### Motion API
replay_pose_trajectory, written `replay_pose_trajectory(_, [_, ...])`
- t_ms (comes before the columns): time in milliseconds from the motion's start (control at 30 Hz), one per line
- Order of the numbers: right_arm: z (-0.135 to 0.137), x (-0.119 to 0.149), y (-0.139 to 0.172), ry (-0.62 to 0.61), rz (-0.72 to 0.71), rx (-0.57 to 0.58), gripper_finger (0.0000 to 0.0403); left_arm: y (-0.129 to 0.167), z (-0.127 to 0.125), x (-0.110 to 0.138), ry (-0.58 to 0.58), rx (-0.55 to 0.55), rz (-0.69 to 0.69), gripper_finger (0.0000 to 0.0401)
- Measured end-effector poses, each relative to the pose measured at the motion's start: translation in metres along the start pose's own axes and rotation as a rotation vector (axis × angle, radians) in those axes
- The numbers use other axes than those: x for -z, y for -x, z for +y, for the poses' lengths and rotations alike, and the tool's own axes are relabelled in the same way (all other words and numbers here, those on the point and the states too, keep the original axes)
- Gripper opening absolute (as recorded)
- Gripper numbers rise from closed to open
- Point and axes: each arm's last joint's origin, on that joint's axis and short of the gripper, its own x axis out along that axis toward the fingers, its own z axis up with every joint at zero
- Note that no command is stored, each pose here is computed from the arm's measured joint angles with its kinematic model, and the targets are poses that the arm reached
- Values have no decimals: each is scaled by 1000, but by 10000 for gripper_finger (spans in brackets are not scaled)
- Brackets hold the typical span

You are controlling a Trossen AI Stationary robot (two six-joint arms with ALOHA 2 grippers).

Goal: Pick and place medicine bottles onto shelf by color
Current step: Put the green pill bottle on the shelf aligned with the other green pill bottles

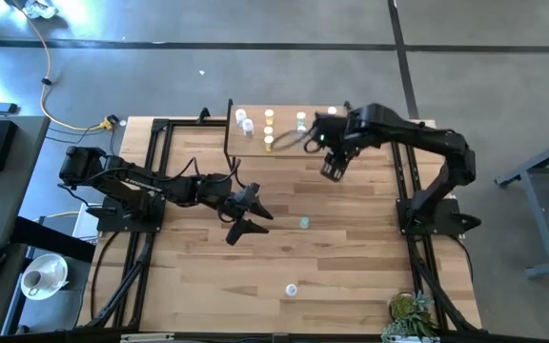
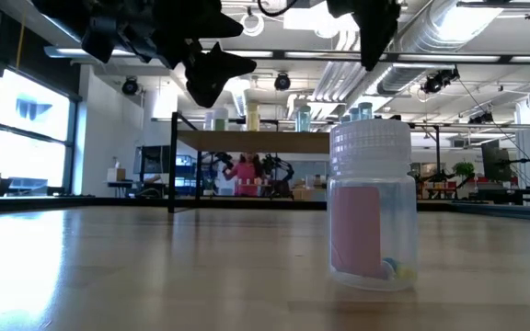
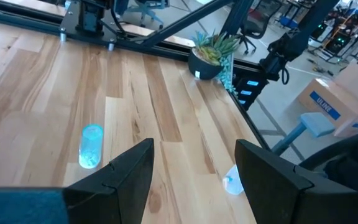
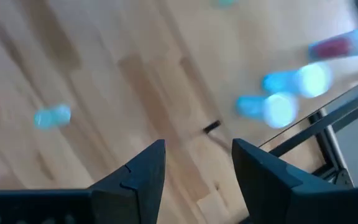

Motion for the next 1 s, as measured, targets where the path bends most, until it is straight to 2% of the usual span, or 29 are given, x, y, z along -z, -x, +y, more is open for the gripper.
replay_pose_trajectory(300, [46,35,-24,112,85,-7,177,0,-1,1,0,2,7,216])
replay_pose_trajectory(567, [83,68,-48,201,81,-52,177,-3,-10,8,13,21,58,216])
replay_pose_trajectory(867, [116,88,-66,253,15,-113,177,-5,-17,24,17,-156,161,216])
replay_pose_trajectory(1000, [129,94,-73,277,-28,-145,177,-5,-24,30,11,-189,196,216])
